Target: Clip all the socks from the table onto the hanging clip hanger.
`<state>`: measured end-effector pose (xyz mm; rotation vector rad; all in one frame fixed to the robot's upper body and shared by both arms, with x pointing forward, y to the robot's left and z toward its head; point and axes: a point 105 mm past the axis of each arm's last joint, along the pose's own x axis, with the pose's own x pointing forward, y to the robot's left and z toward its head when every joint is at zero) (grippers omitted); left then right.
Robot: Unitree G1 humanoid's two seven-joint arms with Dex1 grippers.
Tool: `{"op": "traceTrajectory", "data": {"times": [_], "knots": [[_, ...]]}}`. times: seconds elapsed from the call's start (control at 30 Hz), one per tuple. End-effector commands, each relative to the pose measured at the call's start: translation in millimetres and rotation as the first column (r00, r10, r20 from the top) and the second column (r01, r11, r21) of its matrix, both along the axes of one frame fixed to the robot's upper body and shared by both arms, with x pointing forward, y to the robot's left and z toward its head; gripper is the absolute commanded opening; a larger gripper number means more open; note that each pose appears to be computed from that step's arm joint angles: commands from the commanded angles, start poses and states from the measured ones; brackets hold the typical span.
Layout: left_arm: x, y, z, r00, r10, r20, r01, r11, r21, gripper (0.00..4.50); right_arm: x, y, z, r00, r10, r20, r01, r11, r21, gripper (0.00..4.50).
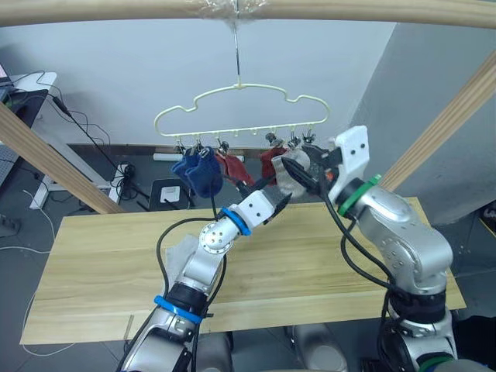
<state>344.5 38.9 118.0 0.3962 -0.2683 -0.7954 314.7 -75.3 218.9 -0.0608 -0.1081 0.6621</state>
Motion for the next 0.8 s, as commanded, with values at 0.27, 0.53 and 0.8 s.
{"op": "traceTrajectory", "data": {"times": [0.27,0.53,0.8], "knots": [[-21,33,66,0.986,-0.161,-0.05,0.155,0.982,-0.109,3.59,16,-25,8,0.971,-0.198,0.131,0.204,0.979,-0.032,2.78],[-29,43,85,0.973,-0.209,-0.097,0.194,0.97,-0.145,3.59,32,-24,6,0.959,-0.253,0.131,0.256,0.967,-0.012,2.78],[-26,45,84,0.978,-0.185,-0.097,0.173,0.977,-0.123,3.63,38,-22,2,0.954,-0.278,0.11,0.28,0.96,-0.001,1.88]]}}
